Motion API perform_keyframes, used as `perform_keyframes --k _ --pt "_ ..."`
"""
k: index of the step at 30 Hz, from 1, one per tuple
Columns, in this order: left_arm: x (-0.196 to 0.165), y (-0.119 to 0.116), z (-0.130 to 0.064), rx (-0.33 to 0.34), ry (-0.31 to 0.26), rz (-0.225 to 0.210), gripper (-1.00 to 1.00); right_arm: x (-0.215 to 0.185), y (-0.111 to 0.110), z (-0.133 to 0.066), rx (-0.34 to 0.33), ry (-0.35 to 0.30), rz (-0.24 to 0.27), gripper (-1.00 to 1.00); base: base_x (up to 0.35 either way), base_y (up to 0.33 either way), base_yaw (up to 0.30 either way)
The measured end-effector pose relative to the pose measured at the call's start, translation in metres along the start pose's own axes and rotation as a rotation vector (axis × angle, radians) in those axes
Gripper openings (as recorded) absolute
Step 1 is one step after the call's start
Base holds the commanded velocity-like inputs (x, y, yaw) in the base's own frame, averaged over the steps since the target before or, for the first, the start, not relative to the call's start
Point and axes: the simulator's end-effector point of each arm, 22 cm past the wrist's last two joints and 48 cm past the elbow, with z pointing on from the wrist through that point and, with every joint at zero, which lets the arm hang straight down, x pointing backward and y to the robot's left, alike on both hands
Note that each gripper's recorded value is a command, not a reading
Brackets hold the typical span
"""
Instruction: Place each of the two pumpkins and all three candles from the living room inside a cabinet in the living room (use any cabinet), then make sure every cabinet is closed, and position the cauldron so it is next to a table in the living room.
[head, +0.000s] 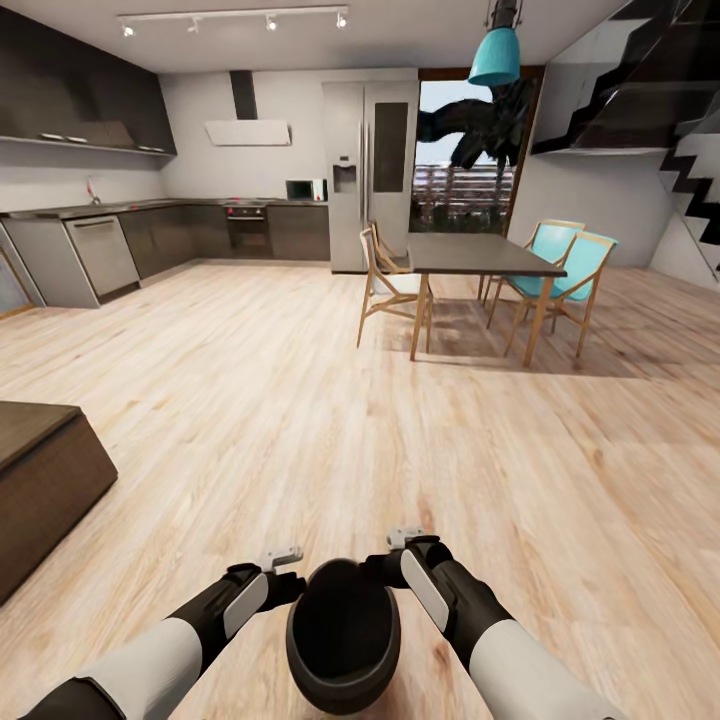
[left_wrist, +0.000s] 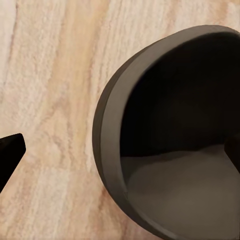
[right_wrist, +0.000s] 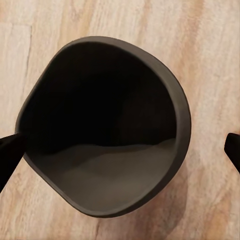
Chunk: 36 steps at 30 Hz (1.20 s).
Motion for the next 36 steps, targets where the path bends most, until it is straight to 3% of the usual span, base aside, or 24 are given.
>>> perform_keyframes --k 32,36 --pt "0.038 0.012 0.058 0.002 -0.020 -0.002 1.00 0.046 -0.019 0.057 0.014 0.002 -0.003 1.00 0.000 0.000 0.000" --pt "0.045 0.013 0.065 -0.002 -0.020 0.021 1.00 0.052 -0.021 0.064 0.015 0.003 -0.003 1.00 0.000 0.000 0.000"
